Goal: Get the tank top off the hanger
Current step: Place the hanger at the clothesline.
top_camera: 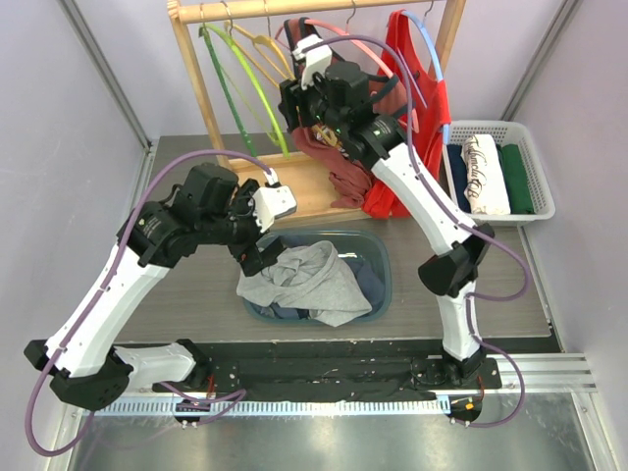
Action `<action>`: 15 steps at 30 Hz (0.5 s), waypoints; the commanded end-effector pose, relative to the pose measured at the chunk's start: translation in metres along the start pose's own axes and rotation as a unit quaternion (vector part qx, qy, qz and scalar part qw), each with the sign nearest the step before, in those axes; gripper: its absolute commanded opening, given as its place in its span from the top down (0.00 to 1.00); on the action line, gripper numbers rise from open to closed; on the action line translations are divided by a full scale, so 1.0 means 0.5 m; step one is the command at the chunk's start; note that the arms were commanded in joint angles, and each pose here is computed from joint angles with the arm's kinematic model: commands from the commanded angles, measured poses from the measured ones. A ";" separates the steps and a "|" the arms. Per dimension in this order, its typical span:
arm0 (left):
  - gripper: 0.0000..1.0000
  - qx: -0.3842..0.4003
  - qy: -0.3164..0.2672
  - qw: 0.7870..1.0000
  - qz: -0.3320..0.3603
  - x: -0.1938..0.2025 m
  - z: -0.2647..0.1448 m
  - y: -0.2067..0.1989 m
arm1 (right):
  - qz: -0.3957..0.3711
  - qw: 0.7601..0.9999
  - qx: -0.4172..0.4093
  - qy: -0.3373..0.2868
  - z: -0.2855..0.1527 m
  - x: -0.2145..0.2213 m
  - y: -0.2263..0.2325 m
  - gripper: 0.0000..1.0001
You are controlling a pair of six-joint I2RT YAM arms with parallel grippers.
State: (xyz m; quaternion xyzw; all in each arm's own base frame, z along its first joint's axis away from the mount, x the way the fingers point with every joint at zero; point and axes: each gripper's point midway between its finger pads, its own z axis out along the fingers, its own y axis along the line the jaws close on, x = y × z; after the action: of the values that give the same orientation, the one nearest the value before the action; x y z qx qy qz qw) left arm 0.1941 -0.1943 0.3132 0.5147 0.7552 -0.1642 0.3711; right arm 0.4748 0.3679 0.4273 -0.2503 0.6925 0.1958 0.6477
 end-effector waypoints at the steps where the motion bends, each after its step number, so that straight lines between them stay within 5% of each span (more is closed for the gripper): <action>1: 0.00 -0.034 -0.022 0.999 0.022 -0.036 -0.011 0.031 | 0.002 0.999 0.038 -0.036 -0.138 -0.107 -0.044 0.32; 10: 0.00 -0.015 -0.029 0.999 0.019 -0.049 -0.002 0.023 | 0.032 0.989 0.080 -0.120 -0.309 -0.249 -0.198 0.30; 15: 0.00 -0.011 -0.029 0.999 0.017 -0.049 -0.001 0.019 | 0.068 0.987 0.096 -0.111 -0.317 -0.229 -0.283 0.30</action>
State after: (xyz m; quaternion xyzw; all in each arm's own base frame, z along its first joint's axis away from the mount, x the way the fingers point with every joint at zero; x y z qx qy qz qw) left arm 0.2063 -0.1986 0.3149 0.5179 0.7539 -0.1512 0.3749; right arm 0.4270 0.1711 0.5696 -0.1197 0.6409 0.1576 0.7417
